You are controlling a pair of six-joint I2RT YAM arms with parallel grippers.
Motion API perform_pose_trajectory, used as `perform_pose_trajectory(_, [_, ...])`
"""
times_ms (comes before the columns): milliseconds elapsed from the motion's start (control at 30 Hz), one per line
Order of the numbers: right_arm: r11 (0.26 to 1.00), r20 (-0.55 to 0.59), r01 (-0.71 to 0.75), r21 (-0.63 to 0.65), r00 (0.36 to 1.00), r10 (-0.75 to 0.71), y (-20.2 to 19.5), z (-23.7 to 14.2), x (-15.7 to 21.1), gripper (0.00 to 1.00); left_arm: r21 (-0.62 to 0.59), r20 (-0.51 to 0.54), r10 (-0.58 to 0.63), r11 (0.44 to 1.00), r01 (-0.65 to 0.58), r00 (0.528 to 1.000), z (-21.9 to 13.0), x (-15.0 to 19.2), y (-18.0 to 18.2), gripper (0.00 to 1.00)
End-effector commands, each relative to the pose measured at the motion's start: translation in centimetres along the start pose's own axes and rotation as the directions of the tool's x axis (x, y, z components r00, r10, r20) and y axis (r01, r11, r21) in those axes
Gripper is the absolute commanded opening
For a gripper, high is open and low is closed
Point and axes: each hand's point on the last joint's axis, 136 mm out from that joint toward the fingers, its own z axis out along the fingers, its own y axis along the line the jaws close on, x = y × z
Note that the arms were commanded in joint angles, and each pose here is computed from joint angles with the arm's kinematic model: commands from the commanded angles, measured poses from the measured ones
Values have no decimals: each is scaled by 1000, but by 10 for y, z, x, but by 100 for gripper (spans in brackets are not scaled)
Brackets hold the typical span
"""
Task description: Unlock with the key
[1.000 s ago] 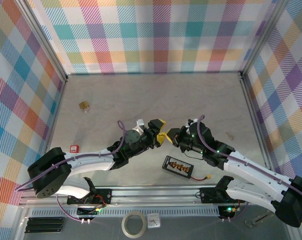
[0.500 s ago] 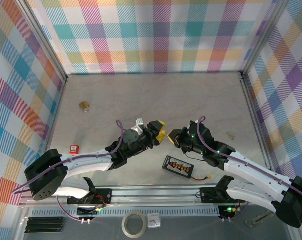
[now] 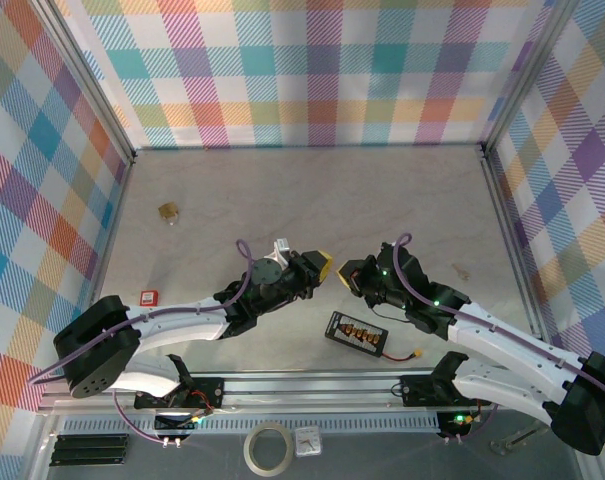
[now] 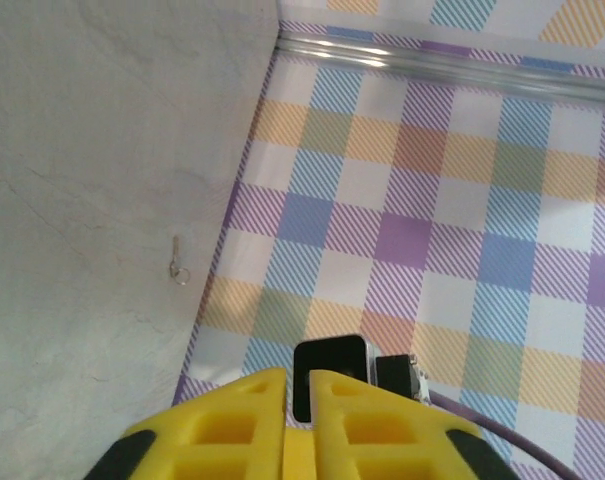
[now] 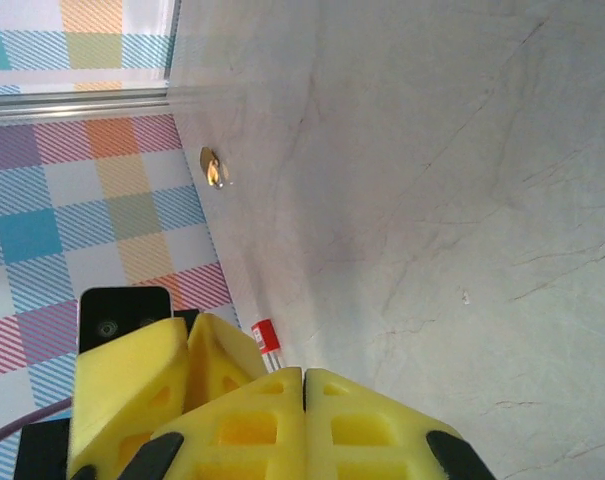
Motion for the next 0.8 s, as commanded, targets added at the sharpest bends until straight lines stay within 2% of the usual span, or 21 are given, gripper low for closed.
perform_pose_trajectory(0, [999, 0, 2, -32, 1000, -2, 14, -4, 0, 0, 9, -56, 9, 1000, -9, 998, 1, 14, -6, 7])
perform_pose_trajectory(167, [999, 2, 8, -33, 1000, -8, 14, -6, 0, 0, -3, -52, 35, 999, -35, 998, -1, 14, -8, 0])
perform_pose_trajectory(433, [996, 9, 64, -61, 998, -63, 26, -12, -1, 0, -9, -51, 77, 997, -78, 996, -5, 14, -12, 0])
perform_pose_trajectory(633, [995, 6, 96, -38, 995, -96, 26, -12, 0, 0, -40, -40, 110, 993, -111, 993, -12, 12, -14, 1])
perform_pose_trajectory(767, [992, 11, 128, -11, 992, -128, 27, -13, -2, 0, -45, -32, 84, 995, -85, 996, -14, 10, -12, 43])
